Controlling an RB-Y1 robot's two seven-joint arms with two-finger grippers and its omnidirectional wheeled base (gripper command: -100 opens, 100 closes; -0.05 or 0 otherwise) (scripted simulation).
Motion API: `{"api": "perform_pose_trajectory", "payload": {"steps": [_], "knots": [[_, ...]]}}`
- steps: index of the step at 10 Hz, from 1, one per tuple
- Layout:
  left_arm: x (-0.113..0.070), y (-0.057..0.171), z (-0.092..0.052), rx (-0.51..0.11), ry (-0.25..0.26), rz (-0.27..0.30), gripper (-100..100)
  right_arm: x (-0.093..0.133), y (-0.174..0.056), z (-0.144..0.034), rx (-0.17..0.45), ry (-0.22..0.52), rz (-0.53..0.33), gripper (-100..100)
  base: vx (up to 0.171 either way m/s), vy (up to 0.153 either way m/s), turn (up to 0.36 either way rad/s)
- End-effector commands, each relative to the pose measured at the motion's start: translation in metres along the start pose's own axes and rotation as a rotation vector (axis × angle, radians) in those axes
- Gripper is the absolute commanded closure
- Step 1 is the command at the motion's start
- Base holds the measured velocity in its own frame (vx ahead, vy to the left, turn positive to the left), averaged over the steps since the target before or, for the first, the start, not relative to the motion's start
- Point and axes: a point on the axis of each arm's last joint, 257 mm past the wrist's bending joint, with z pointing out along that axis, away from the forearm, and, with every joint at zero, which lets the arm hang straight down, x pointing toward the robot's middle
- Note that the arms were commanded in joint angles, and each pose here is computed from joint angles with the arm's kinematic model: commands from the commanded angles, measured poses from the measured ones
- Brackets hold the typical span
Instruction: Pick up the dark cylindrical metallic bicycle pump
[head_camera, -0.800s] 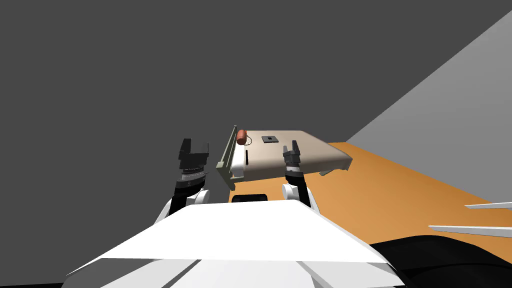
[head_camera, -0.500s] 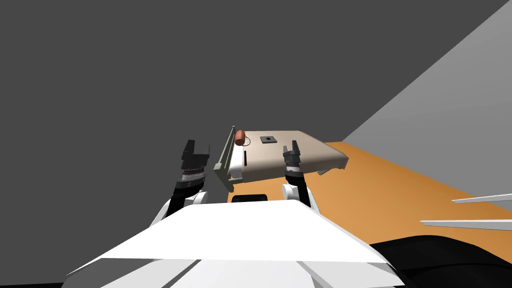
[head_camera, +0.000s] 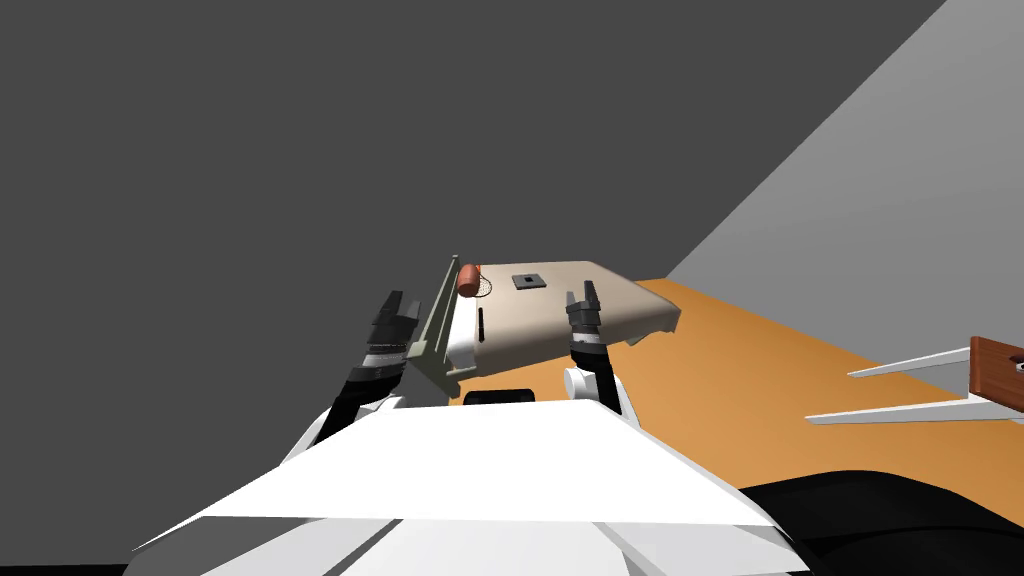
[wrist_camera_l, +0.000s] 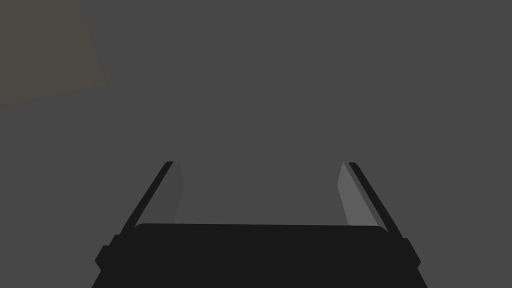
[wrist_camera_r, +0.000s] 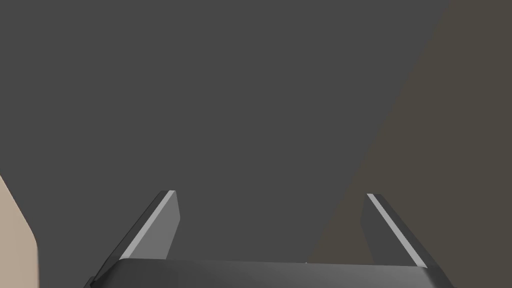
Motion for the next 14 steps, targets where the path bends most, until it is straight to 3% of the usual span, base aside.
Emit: {"api": "perform_pose_trajectory", "payload": {"steps": [1,4,6,7,8,9,11,12,13,14], "knots": [[-0.007,0.024,-0.011,-0.082,0.012,0.039,-100,0.000,0.000,0.000,0.000,0.000,0.000,0,0.153,-0.013,-0.176],[-0.011,0.037,-0.019,-0.134,0.021,0.075,-100,0.000,0.000,0.000,0.000,0.000,0.000,0,0.083,-0.008,-0.080],[-0.019,0.065,-0.037,-0.245,0.042,0.121,-100,0.000,0.000,0.000,0.000,0.000,0.000,0,0.123,0.001,-0.154],[-0.019,0.065,-0.037,-0.245,0.044,0.134,-100,0.000,0.000,0.000,0.000,0.000,0.000,0,0.106,0.001,-0.082],[-0.023,0.080,-0.048,-0.303,0.057,0.159,-100,0.000,0.000,0.000,0.000,0.000,0.000,0,0.093,-0.014,-0.114],[-0.023,0.080,-0.048,-0.303,0.058,0.164,-100,0.000,0.000,0.000,0.000,0.000,0.000,0,0.069,-0.001,-0.067],[-0.032,0.108,-0.072,-0.421,0.090,0.206,-100,0.000,0.000,0.000,0.000,0.000,0.000,0,0.112,-0.002,-0.198],[-0.032,0.109,-0.073,-0.425,0.095,0.221,-100,0.000,0.000,0.000,0.000,0.000,0.000,0,0.121,0.005,-0.053],[-0.036,0.124,-0.087,-0.489,0.114,0.239,-100,0.000,0.000,0.000,0.000,0.000,0.000,0,0.108,-0.007,-0.121],[-0.036,0.124,-0.087,-0.488,0.117,0.248,-100,0.000,0.000,0.000,0.000,0.000,0.000,0,0.077,-0.001,-0.078]]}}
